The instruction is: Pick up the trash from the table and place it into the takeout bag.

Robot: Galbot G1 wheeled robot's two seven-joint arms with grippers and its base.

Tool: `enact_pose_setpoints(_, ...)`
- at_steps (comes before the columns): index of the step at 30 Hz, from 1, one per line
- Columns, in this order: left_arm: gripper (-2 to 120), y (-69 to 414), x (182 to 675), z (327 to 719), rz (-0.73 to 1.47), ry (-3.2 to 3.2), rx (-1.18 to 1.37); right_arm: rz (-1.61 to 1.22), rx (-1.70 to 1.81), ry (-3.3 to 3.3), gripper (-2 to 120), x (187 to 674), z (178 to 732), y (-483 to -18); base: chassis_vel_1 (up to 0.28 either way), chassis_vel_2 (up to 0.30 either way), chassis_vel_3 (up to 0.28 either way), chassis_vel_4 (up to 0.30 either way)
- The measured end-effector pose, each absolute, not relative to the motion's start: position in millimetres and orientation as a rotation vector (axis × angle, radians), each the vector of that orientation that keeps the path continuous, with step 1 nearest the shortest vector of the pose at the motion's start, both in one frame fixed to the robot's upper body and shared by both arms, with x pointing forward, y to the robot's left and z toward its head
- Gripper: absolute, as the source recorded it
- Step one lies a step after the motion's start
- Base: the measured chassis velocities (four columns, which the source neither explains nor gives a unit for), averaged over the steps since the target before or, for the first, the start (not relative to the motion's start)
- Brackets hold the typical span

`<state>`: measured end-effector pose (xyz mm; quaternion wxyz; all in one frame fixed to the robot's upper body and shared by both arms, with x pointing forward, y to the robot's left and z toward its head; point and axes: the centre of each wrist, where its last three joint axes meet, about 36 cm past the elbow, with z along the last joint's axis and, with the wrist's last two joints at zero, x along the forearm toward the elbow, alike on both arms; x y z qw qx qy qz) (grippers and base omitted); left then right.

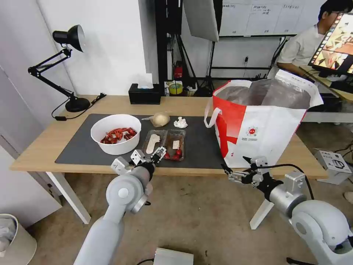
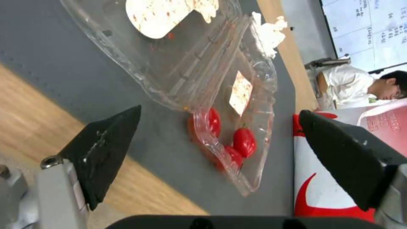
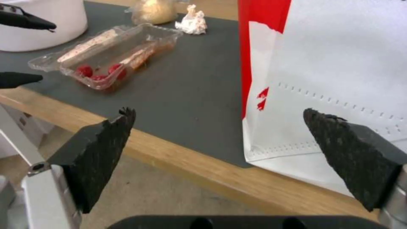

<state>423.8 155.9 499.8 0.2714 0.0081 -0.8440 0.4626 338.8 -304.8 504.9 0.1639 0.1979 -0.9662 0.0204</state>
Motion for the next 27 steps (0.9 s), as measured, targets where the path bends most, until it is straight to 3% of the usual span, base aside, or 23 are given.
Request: enact_pose_setpoints(27, 100, 152, 439, 501, 1.357, -2.264, 0.103, 0.061, 0.547, -2.752, 100, 338, 500, -307, 0.000, 0.000, 0.000, 0.000)
